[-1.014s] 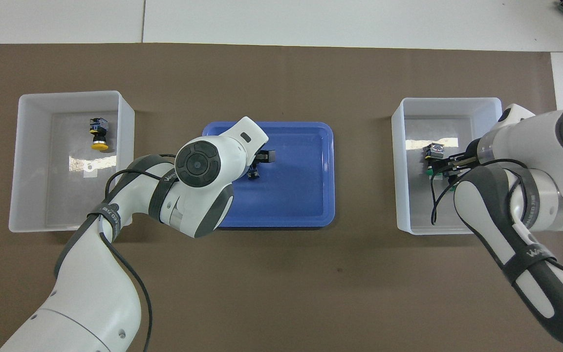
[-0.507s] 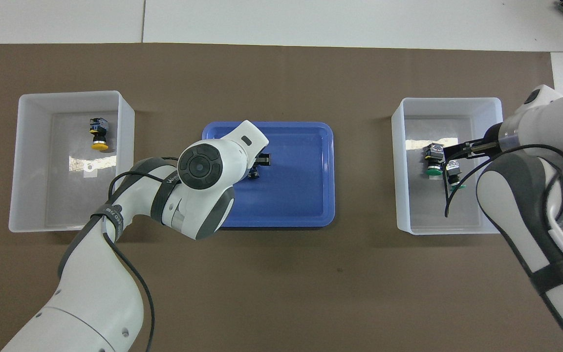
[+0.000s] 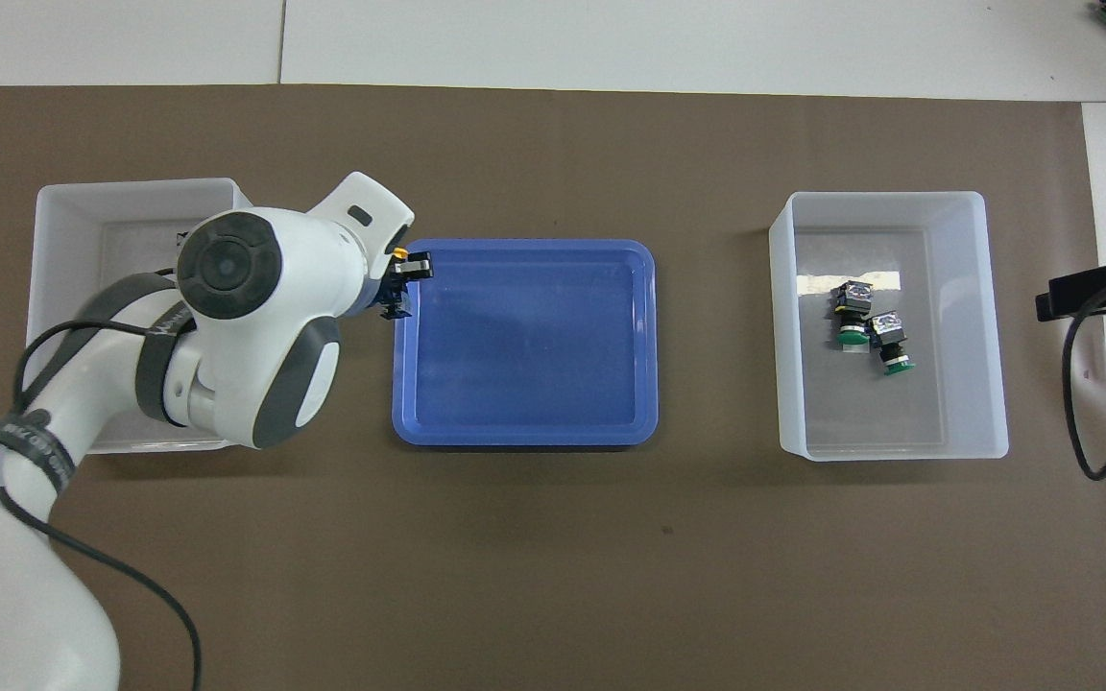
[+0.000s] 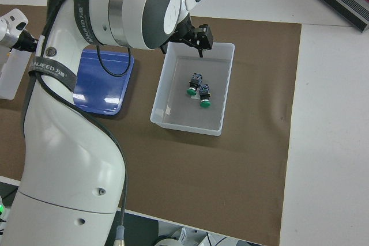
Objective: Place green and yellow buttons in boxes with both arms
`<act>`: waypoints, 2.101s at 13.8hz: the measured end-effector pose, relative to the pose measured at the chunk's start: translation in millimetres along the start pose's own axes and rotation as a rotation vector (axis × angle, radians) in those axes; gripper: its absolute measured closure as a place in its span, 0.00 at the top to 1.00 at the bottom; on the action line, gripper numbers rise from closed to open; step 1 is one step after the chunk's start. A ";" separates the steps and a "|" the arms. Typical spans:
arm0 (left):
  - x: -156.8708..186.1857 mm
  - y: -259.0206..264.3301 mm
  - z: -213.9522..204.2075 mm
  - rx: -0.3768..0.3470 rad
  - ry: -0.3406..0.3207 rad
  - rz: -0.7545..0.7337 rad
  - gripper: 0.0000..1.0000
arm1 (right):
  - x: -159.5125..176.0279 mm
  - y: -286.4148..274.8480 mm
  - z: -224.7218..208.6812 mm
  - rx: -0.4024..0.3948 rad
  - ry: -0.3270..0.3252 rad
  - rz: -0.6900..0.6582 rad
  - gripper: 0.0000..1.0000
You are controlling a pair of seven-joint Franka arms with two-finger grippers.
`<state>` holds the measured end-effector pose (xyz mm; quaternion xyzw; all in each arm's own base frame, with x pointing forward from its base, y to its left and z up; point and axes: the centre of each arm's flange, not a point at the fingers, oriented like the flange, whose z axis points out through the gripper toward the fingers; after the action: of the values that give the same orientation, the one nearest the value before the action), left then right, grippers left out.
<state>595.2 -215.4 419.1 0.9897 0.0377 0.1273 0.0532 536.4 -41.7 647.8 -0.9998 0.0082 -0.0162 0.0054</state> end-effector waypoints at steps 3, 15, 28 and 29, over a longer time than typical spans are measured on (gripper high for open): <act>33.0 -90.7 -15.0 0.036 0.027 0.030 0.33 | -13.0 18.0 -11.2 0.004 -0.011 0.069 1.00; 60.9 -268.4 48.5 0.123 0.111 0.148 0.33 | -14.9 18.8 -9.7 -0.029 -0.022 0.092 1.00; 65.1 -239.4 25.2 0.104 0.101 0.188 1.00 | -13.6 -7.6 -2.4 -0.040 -0.035 0.069 1.00; 63.4 -228.1 6.3 0.098 0.085 0.201 1.00 | -14.0 -7.6 -3.1 -0.040 -0.034 0.069 1.00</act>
<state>644.1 15.7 402.5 0.9836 -0.0534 0.1718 -0.0101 522.4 -33.8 650.6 -0.9990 0.0428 0.0011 -0.0139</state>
